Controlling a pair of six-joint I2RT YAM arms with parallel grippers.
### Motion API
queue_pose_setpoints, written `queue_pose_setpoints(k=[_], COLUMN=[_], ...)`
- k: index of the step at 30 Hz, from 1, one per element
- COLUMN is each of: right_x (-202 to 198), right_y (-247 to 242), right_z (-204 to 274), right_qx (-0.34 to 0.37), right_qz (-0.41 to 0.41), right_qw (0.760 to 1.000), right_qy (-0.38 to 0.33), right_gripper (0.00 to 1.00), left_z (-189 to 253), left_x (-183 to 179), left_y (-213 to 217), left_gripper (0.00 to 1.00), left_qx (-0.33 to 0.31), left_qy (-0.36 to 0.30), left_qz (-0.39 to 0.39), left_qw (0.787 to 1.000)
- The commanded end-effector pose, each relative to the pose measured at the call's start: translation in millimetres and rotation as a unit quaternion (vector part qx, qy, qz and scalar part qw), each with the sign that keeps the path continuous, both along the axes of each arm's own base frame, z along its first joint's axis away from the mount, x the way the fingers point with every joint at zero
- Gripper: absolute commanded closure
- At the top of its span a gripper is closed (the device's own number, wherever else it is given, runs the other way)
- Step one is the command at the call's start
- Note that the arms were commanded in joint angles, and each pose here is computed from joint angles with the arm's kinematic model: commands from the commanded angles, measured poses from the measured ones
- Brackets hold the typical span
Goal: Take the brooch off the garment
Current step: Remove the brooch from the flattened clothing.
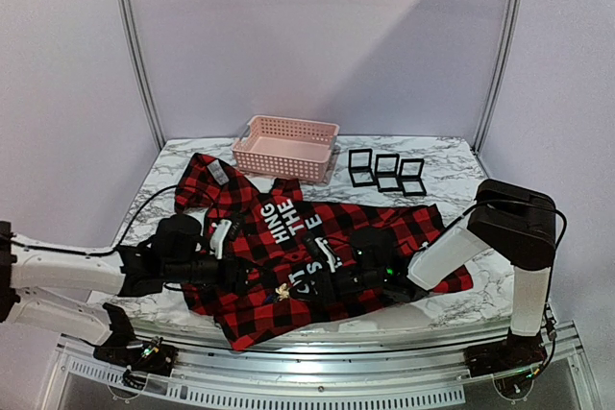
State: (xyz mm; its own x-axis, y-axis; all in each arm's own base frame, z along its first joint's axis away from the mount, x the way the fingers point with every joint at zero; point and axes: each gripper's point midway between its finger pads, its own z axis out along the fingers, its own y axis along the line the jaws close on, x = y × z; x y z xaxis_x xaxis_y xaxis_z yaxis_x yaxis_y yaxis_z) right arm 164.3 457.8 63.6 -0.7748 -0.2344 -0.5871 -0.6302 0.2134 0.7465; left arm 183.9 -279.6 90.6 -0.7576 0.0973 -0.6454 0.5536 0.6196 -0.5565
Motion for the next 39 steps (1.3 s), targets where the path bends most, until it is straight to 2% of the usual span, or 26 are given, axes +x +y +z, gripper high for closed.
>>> queue_pose_setpoints(k=[1,5,9,12,18,22,24,27,31,33,36,39], right_x=[1,2,3,3,3,4,4,4,4,4,4,4], right_y=[-2,-2,-2,-2,-1,-1,-1,-1,-1,-1,-1,-1], right_z=[6,5,5,5,5,4,4,4,4,4,3,3], right_qx=[0.003,0.002,0.002,0.001,0.001,-0.001,0.000,-0.001,-0.002,-0.002,-0.002,-0.002], right_qz=[-0.009,-0.012,-0.014,-0.013,-0.014,-0.017,-0.017,-0.016,-0.017,-0.017,-0.016,-0.017], right_qw=[1.000,1.000,1.000,1.000,1.000,1.000,1.000,1.000,1.000,1.000,1.000,1.000], right_qy=[-0.013,-0.015,-0.015,-0.015,-0.016,-0.015,-0.015,-0.015,-0.014,-0.015,-0.014,-0.014], right_gripper=[1.00,1.00,1.00,1.00,1.00,1.00,1.00,1.00,1.00,1.00,1.00,1.00], left_z=[-3,-5,-28,-35,-30,-30,-27,-21,-17,-17,-12,-5], left_x=[18,6,-24,-45,-70,-85,-87,-86,-86,-87,-84,-82], left_y=[64,107,126,130,123,109,102,93,88,93,116,127], left_gripper=[0.21,0.13,0.12,0.20,0.21,0.22,0.21,0.14,0.13,0.13,0.13,0.13], left_qx=[0.084,0.090,0.092,0.105,0.107,0.079,0.060,0.033,0.016,0.033,0.097,0.136], left_qy=[0.003,0.063,0.166,0.217,0.277,0.321,0.330,0.332,0.338,0.333,0.296,0.277], left_qz=[0.161,0.251,0.275,0.260,0.222,0.190,0.178,0.169,0.165,0.168,0.192,0.197], left_qw=[0.983,0.962,0.943,0.935,0.929,0.925,0.925,0.927,0.926,0.927,0.931,0.931])
